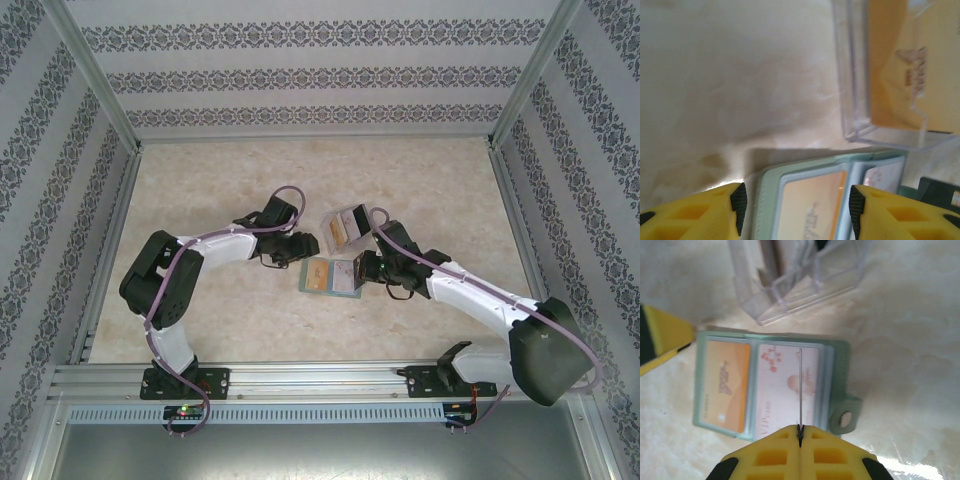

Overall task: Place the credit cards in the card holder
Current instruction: Flip over the card slot in the card holder.

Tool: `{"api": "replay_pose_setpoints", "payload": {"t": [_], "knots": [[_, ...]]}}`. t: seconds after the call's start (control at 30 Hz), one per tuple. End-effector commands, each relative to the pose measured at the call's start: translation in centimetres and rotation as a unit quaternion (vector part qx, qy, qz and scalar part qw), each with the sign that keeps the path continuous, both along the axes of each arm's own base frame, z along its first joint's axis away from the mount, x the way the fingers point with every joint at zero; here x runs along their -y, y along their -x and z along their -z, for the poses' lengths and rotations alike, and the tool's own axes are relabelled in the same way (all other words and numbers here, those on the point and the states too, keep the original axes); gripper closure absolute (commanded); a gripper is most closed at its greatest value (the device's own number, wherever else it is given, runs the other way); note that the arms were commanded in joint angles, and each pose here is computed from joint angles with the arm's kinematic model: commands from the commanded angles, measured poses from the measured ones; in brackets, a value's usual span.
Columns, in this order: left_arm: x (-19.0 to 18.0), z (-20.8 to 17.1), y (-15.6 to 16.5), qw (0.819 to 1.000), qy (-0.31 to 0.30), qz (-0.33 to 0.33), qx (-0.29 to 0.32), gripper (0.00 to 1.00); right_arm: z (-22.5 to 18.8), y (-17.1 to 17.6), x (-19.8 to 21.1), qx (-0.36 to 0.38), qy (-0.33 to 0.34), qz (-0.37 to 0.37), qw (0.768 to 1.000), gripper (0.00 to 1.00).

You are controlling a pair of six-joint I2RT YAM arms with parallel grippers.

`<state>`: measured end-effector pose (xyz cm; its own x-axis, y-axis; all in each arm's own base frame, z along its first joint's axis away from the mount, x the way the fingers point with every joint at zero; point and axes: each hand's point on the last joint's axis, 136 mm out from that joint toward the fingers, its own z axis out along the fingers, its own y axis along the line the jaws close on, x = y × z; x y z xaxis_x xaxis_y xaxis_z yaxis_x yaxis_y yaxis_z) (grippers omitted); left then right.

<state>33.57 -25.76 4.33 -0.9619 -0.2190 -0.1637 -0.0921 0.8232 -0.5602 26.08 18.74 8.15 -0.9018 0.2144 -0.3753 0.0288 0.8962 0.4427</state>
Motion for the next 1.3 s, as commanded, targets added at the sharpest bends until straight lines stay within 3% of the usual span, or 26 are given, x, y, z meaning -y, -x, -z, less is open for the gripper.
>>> {"api": "replay_pose_setpoints", "payload": {"t": [0.0, 0.87, 1.27], "knots": [[0.3, -1.2, 0.1, 1.000, 0.024, -0.001, 0.011, 0.42, 0.3, -0.9, 0.0, 0.013, 0.002, 0.019, 1.000, 0.99], [1.0, 1.7, 2.8, 0.999, 0.003, 0.018, -0.026, 0.51, 3.1, 0.0, 0.2, -0.011, 0.025, 0.026, 0.999, 0.98], [1.4, 2.7, 3.4, 0.999, -0.008, 0.023, -0.037, 0.55, 0.5, -0.9, -0.8, 0.019, -0.045, 0.045, 0.998, 0.97]]}}
